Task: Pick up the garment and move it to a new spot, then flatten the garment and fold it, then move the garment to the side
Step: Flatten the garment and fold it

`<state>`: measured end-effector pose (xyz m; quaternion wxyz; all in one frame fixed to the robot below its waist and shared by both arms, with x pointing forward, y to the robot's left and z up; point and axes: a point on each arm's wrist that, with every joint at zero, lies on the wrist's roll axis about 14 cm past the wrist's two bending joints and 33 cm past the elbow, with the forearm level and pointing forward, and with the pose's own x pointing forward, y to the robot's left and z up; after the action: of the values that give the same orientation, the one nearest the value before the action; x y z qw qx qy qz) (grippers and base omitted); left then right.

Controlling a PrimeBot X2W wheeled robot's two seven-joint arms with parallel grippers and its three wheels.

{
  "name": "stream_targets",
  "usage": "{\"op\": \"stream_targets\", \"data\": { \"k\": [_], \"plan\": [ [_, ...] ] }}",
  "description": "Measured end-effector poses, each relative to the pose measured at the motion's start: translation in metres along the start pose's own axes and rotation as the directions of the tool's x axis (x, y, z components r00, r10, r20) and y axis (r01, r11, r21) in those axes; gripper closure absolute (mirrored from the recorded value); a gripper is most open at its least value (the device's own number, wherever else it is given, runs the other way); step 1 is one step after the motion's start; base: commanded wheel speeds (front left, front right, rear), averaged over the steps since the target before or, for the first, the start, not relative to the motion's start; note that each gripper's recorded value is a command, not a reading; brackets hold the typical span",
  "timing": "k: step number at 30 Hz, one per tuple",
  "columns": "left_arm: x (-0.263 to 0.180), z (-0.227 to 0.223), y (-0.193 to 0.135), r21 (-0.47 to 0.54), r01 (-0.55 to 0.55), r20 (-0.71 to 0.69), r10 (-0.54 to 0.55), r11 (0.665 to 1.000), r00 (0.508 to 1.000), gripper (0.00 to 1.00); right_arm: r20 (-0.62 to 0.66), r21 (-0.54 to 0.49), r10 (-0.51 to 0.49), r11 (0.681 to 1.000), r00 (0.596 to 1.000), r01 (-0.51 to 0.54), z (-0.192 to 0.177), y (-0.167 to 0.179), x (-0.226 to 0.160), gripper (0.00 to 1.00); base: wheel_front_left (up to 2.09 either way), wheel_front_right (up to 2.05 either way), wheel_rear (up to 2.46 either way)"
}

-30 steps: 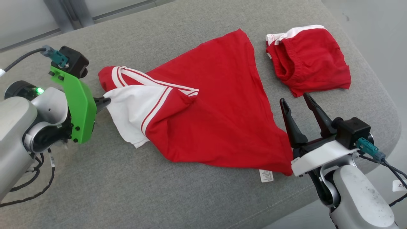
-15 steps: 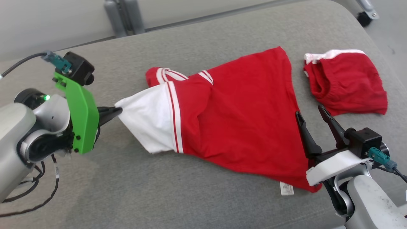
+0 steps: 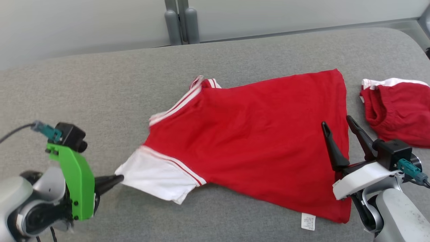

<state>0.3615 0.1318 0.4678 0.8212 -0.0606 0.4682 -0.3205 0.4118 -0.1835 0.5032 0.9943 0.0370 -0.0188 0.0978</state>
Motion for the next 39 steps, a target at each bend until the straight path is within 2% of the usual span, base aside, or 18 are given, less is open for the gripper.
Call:
{"op": "stream_targets", "data": {
  "k": [5,9,13,14,15,16,17,22,26,29,32,36,39],
  "plan": [
    [0.007,-0.035,0.005,-0.137,0.003,0.010,-0.002,0.991,1.000,1.00,-0.003,0.000,0.019,1.000,1.000,-0.019,-0.001,0.005,0.004,0.00,0.00,0.00,0.00],
    [0.024,-0.064,0.002,-0.241,0.030,-0.005,-0.032,0.970,0.999,1.00,-0.013,-0.001,0.020,1.000,1.000,-0.020,-0.003,0.005,0.003,0.00,0.00,0.00,0.00],
    [0.036,-0.084,0.006,-0.299,0.026,-0.002,-0.028,0.954,1.000,1.00,-0.018,-0.011,0.014,1.000,1.000,-0.014,-0.002,0.000,0.002,0.00,0.00,0.00,0.00],
    [0.038,-0.086,0.007,-0.310,0.024,0.006,-0.024,0.951,1.000,0.87,-0.017,-0.013,0.014,1.000,1.000,-0.014,-0.001,0.000,0.002,0.00,0.00,0.00,0.00],
    [0.040,-0.088,0.010,-0.318,0.021,0.012,-0.018,0.948,1.000,0.66,-0.017,-0.015,0.013,1.000,1.000,-0.013,0.000,-0.001,0.001,0.00,0.00,0.00,0.00],
    [0.040,-0.089,0.011,-0.324,0.018,0.019,-0.012,0.946,1.000,0.52,-0.017,-0.016,0.012,1.000,1.000,-0.013,0.000,-0.001,0.001,0.00,0.00,0.00,0.00],
    [0.041,-0.089,0.014,-0.327,0.011,0.036,0.001,0.945,0.999,0.00,-0.013,-0.017,0.012,1.000,1.000,-0.012,0.002,-0.001,0.001,0.00,0.00,0.00,0.00],
    [0.033,-0.070,0.032,-0.250,-0.035,0.147,0.074,0.968,0.986,0.00,0.010,-0.022,0.011,1.000,1.000,-0.011,0.009,-0.001,0.001,0.00,0.00,0.00,0.00],
    [0.011,-0.034,0.050,-0.163,-0.119,0.294,0.163,0.979,0.942,0.00,0.031,-0.020,0.007,1.000,0.999,-0.006,0.015,-0.001,0.000,0.00,0.00,0.00,0.00],
    [-0.011,0.000,0.059,-0.113,-0.193,0.437,0.223,0.975,0.871,0.00,0.059,-0.022,0.000,1.000,0.998,0.001,0.023,-0.002,-0.001,0.00,0.00,0.00,0.00],
    [-0.034,0.033,0.059,-0.064,-0.275,0.580,0.260,0.959,0.772,0.00,0.083,-0.026,-0.006,1.000,0.997,0.008,0.030,-0.002,-0.002,0.00,0.00,0.00,0.00],
    [-0.050,0.057,0.050,-0.016,-0.350,0.683,0.266,0.937,0.680,0.00,0.127,-0.033,-0.005,0.999,0.992,0.009,0.043,0.001,-0.002,0.00,0.00,0.00,0.00],
    [-0.062,0.079,0.042,-0.033,-0.388,0.754,0.278,0.921,0.595,0.00,0.137,-0.036,-0.004,0.999,0.991,0.009,0.046,0.003,-0.005,0.00,0.00,0.00,0.00]
  ]
}}
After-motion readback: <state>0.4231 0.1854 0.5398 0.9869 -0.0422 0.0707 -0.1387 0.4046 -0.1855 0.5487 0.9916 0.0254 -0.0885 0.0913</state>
